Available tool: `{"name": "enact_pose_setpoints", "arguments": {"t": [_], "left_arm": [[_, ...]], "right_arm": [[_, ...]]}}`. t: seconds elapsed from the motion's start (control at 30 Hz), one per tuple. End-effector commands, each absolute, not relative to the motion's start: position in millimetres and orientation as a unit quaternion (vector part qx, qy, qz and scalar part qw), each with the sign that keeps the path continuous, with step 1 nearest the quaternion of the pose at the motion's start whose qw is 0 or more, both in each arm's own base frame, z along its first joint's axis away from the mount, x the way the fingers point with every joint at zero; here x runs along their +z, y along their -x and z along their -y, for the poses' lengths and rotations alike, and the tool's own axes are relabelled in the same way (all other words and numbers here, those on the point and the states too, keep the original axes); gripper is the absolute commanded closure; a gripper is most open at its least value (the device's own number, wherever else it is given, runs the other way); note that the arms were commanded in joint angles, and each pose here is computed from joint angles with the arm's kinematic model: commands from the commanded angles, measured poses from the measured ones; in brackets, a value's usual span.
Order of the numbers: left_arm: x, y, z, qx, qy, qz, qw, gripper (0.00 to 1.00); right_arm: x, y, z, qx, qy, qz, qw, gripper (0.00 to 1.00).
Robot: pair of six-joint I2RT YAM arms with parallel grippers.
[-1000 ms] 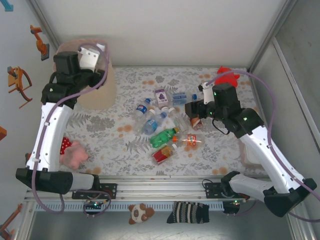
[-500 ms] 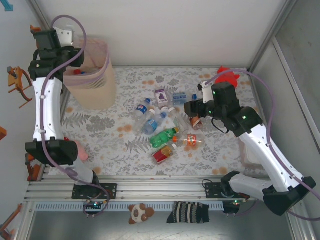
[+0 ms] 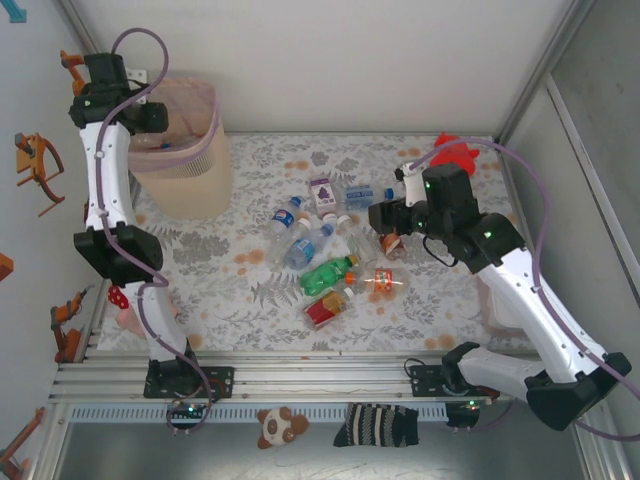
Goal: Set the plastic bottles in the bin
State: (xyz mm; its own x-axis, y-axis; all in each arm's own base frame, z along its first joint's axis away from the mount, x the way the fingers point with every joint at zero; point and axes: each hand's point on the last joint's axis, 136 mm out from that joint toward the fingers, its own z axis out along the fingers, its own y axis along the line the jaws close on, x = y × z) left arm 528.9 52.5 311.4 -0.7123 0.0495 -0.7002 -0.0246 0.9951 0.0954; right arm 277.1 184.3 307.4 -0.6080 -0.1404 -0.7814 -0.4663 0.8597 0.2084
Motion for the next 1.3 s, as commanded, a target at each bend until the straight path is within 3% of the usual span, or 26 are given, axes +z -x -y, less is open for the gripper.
{"name": "enact_pose_setpoints", "arguments": {"t": [0.0,0.5,0.7,1.07,1.27], "left_arm": [[299,-523,-57,0.048,0.013,-0.935,0.352,0.46],[212,-528,-58,0.039,0.024,-0.969,0.244,0.43],[192,-529,-59,0.037,0.028,-0.974,0.223,0.36],[217,-530,-55,0.031,0.035,-0.966,0.254,0.22],[240,-527,-50,0.026,0.032,-0.959,0.279,0.2]], "right_arm": [[314,-282,-183,0.2,0.164,-0.872,0.416,0.26],[304,-282,-183,0.196,0.168,-0.876,0.408,0.26],[303,-281,-183,0.197,0.167,-0.876,0.407,0.26],[304,-280,-180,0.194,0.166,-0.875,0.411,0.25],[304,-281,-180,0.191,0.166,-0.876,0.41,0.25]]}}
